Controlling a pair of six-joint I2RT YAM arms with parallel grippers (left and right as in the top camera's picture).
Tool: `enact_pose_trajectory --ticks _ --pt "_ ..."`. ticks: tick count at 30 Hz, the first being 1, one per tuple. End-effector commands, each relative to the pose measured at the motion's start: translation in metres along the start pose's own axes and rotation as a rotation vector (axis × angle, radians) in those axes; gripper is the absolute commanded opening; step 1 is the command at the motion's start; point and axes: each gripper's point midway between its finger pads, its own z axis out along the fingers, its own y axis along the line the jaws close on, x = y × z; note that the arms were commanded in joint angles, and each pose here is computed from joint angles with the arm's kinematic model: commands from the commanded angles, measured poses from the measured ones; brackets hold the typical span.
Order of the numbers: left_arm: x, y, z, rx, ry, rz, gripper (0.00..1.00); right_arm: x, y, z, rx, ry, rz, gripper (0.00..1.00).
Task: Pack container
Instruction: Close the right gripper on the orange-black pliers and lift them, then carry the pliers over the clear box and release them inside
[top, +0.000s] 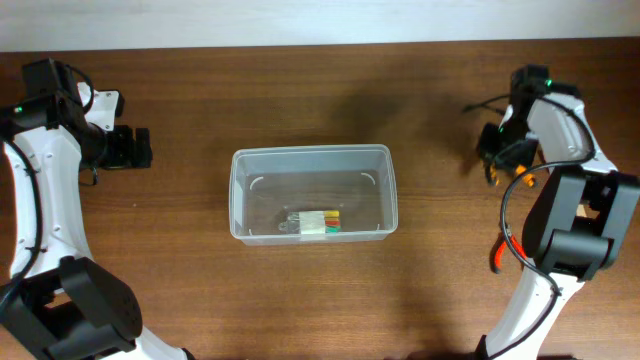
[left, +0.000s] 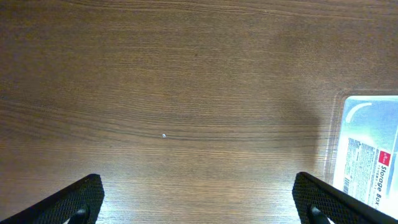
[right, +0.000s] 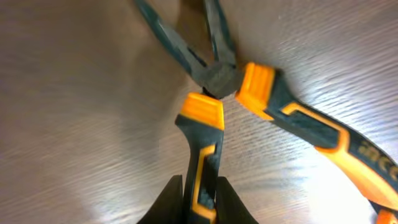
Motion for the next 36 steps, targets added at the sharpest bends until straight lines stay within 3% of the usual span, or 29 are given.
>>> enact_pose_trajectory --ticks 1,14,25,36 --pt "0.003 0.000 0.004 0.017 0.013 -0.019 0.99 -0.022 0.019 -0.038 -0.021 -0.089 -0.079 0.15" --pt "0.008 -0.001 0.004 0.022 0.032 -0.021 0.99 -0.002 0.120 -0.124 -0.015 -0.204 -0.473 0.15" --pt "0.007 -0.001 0.004 0.020 0.028 -0.021 0.99 0.096 0.205 -0.167 -0.075 -0.159 -0.825 0.15" --pt "0.007 -0.001 0.004 0.020 0.028 -0.021 0.99 0.194 0.260 -0.173 -0.110 -0.079 -1.089 0.15"
